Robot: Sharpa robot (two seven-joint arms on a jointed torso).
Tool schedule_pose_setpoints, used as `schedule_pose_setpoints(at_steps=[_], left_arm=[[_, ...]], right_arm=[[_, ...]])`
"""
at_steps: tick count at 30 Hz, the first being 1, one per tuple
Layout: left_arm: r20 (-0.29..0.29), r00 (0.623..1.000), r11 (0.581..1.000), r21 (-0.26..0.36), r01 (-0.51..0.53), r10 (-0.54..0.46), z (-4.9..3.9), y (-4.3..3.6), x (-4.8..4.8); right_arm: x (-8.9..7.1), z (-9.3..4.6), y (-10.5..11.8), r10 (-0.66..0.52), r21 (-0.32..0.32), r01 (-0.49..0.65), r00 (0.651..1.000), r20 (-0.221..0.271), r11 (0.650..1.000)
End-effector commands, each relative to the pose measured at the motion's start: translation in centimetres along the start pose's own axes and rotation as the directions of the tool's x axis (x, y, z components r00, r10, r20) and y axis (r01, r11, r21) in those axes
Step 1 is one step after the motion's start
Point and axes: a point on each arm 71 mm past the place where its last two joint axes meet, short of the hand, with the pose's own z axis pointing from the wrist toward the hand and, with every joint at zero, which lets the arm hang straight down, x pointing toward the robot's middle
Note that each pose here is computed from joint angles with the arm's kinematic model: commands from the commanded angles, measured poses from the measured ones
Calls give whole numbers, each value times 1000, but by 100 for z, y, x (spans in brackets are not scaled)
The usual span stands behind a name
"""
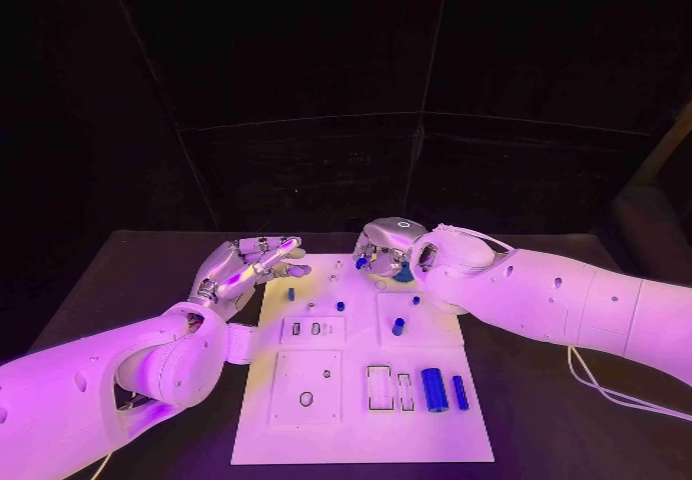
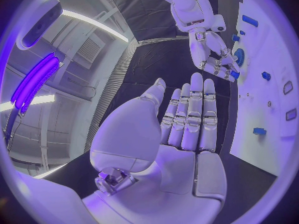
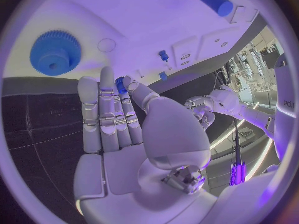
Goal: Assemble the parts on the task board
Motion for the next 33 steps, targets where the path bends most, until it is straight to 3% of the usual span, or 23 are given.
schedule_pose_setpoints(at_steps=[1,11,33], left_arm=[[-21,1000,1000,8,2,-1,11,-10,19],[-26,1000,1000,7,5,-4,30,2,37],[-37,999,1000,6,9,-9,38,-14,70]], right_arm=[[-41,75,28,25,5,-25,998,57,1000],[16,326,142,19,28,-20,999,44,999],[95,448,223,6,34,-5,999,-32,999]])
